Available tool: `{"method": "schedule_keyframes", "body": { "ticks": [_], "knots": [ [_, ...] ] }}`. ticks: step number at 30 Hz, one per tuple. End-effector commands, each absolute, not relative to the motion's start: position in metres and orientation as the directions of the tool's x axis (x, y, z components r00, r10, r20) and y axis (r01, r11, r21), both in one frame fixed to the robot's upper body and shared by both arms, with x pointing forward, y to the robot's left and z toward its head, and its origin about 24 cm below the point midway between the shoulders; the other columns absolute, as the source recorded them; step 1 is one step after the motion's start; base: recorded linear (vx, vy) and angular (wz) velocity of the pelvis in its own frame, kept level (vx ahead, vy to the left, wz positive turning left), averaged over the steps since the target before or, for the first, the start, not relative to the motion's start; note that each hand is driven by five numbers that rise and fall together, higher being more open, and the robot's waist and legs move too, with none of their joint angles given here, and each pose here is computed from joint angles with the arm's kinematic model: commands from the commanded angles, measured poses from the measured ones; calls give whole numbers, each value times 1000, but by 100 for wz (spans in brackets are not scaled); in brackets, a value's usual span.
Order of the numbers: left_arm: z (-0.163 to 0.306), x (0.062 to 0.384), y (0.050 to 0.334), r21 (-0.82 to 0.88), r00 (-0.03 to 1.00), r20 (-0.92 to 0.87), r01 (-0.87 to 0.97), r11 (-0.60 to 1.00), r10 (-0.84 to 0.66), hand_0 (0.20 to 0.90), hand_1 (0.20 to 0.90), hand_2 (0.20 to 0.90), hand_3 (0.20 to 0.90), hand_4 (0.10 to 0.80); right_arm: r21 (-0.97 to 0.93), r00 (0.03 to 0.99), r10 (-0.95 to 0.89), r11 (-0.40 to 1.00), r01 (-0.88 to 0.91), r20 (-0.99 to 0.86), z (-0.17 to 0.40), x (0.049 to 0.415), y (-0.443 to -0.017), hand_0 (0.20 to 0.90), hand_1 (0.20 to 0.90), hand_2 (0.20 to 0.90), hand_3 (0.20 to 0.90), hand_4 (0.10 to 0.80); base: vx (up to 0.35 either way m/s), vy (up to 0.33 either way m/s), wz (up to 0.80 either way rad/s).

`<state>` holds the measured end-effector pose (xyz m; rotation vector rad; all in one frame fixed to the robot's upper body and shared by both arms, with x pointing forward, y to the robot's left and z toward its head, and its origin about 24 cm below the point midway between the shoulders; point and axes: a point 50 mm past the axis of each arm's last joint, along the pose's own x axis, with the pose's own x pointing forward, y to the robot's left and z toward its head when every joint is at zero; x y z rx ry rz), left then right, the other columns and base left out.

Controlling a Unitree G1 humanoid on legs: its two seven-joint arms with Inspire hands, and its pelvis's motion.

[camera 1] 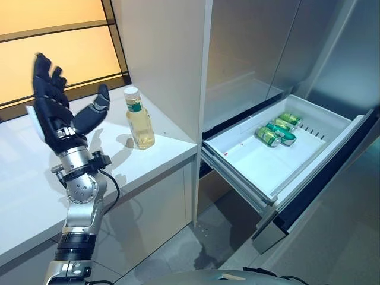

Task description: Put drinks into fridge and close the fridge

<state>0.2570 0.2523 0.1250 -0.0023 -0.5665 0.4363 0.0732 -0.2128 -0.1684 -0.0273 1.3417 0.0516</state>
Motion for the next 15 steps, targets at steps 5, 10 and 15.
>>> {"method": "schedule_keyframes", "body": {
  "ticks": [5,10,15],
  "knots": [
    [143,266,253,-81,744,593,-327,942,309,900,900,900,900,800,46,200,67,993,-108,-977,-170,73,-206,900,900,900,900,800,0,0,0],
    [126,268,258,-77,784,533,-329,941,318,900,900,900,900,800,43,194,64,993,-109,-979,-169,72,-209,900,900,900,900,800,8,4,-3],
    [120,267,262,-75,793,516,-334,940,323,900,900,900,900,800,41,192,61,993,-107,-979,-169,72,-211,900,900,900,900,800,5,3,-2]
  ]
}}
